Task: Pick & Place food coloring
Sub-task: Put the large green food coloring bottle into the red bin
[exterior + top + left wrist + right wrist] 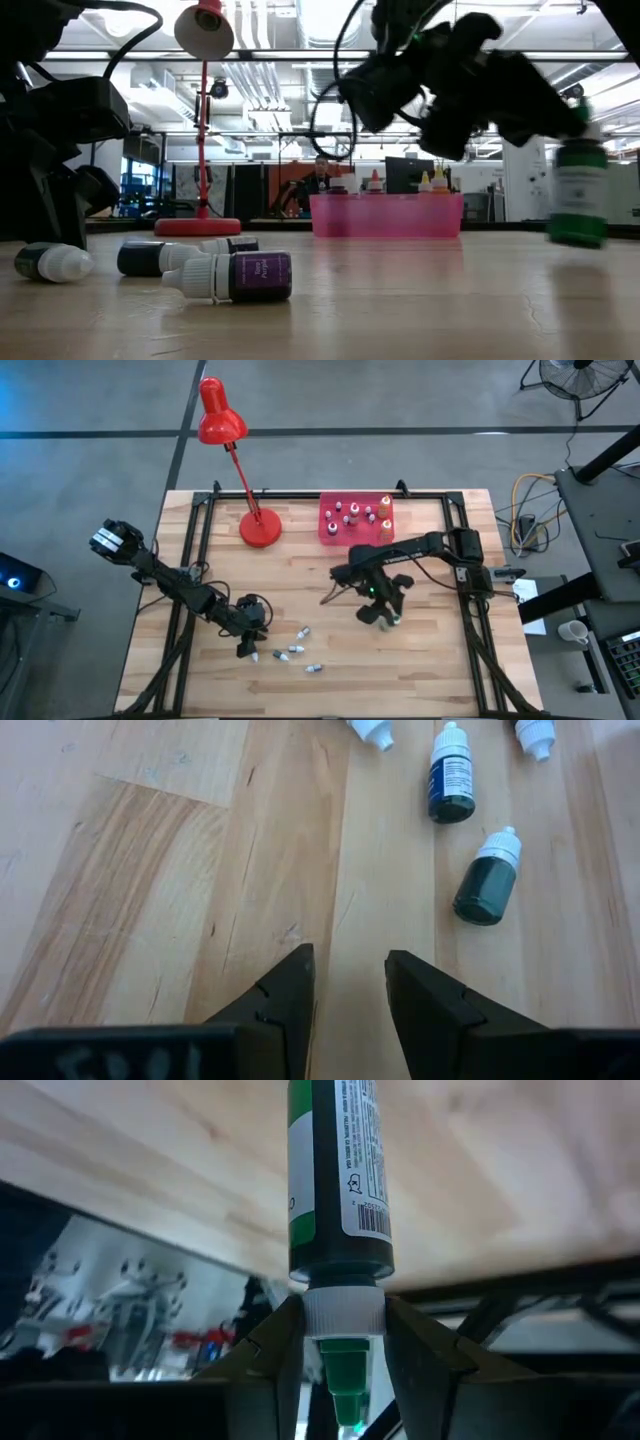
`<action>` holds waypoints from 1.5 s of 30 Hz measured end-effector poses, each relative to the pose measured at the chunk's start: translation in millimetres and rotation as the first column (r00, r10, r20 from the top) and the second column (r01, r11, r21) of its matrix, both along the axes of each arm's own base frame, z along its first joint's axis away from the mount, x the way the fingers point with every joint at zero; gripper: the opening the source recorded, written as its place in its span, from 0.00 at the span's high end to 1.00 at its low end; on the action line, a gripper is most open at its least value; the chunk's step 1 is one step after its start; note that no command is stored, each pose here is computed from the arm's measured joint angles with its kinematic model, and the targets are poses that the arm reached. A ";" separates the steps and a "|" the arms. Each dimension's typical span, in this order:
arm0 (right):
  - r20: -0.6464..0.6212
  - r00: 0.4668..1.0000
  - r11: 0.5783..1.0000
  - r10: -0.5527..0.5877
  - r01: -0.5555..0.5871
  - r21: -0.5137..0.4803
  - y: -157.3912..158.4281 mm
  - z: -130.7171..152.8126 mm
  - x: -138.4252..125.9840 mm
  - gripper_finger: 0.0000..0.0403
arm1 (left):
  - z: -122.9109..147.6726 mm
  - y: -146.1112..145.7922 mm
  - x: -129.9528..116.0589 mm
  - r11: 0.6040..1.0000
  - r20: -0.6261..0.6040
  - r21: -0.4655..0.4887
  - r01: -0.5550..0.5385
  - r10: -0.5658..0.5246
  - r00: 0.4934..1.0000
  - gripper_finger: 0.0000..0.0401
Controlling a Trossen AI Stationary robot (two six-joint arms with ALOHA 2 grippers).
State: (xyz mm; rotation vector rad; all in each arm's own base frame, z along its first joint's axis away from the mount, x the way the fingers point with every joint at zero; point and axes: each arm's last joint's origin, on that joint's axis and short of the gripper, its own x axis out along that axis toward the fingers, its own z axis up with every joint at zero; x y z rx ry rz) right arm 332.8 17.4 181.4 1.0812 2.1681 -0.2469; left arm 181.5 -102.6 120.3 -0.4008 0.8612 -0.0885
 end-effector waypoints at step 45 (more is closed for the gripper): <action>0.254 0.921 0.837 0.296 -0.122 -0.533 32.4 56.9 7.4 0.42 | 0.1 0.0 0.2 1.000 0.002 -0.001 0.000 0.000 1.000 0.74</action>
